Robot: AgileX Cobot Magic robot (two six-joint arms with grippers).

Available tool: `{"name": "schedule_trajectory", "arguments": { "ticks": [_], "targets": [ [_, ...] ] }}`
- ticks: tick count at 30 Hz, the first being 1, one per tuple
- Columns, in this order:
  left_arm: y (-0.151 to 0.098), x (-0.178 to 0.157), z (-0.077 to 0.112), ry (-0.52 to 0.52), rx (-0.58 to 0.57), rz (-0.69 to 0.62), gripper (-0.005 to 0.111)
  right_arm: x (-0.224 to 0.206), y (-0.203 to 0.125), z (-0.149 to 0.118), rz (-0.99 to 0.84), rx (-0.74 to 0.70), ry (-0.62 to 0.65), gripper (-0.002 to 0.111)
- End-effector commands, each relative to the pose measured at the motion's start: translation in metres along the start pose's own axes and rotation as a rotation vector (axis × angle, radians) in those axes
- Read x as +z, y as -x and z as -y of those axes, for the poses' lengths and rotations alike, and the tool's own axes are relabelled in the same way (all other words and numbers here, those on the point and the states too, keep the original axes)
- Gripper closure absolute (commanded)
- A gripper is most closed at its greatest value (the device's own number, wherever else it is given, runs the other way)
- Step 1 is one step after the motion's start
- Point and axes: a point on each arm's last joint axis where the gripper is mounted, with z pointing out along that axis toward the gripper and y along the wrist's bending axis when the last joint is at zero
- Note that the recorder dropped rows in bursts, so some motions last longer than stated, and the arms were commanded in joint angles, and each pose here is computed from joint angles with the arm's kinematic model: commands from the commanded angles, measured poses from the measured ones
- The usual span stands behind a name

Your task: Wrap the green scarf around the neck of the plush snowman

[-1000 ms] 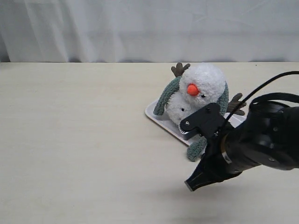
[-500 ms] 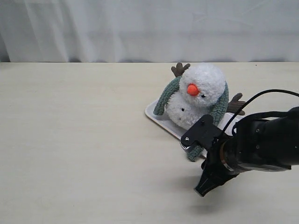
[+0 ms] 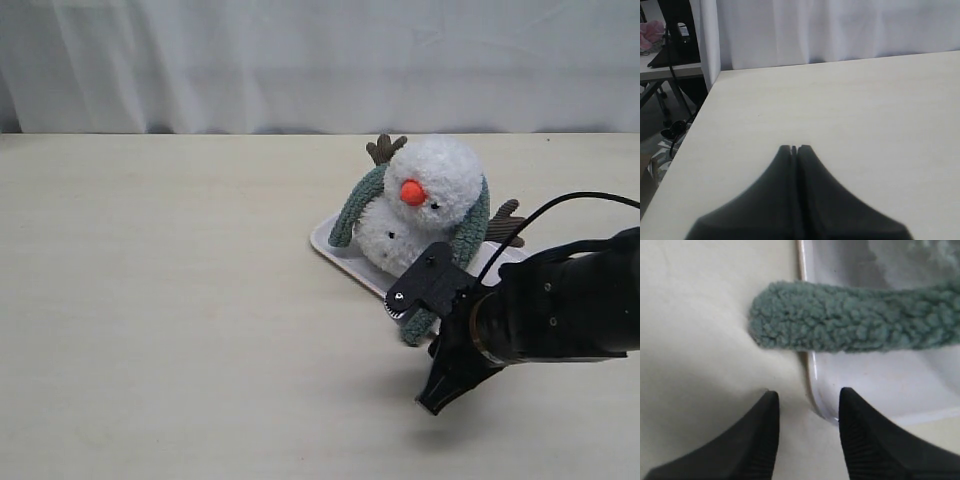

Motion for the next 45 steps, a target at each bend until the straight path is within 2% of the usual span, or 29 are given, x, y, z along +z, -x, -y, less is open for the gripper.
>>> {"name": "schedule_trajectory", "arguments": {
  "ticks": [1,9,17,20,26,29,45],
  "targets": [
    [0.0,0.0,0.0,0.005,0.001,0.011,0.107,0.01,-0.003,-0.003,-0.019,-0.035,0.015,0.07],
    [0.0,0.0,0.0,0.005,0.001,0.011,0.107,0.011,-0.008,0.005,-0.068,-0.075,-0.077,0.07],
    [0.0,0.0,0.0,0.005,0.001,0.011,0.107,0.022,-0.008,-0.005,-0.049,-0.12,-0.007,0.071],
    [0.0,0.0,0.0,0.005,0.001,0.011,0.107,0.025,-0.009,-0.005,-0.062,-0.138,-0.01,0.08],
    [0.0,0.0,0.0,0.005,0.001,0.011,0.107,0.025,-0.009,-0.005,-0.058,-0.165,-0.017,0.104],
    [0.0,0.0,0.0,0.005,0.001,0.011,0.107,0.025,-0.008,-0.005,-0.055,-0.181,-0.019,0.104],
    [0.0,0.0,0.0,0.005,0.001,0.011,0.107,0.024,-0.006,-0.01,-0.013,-0.548,0.027,0.104]
  ]
}}
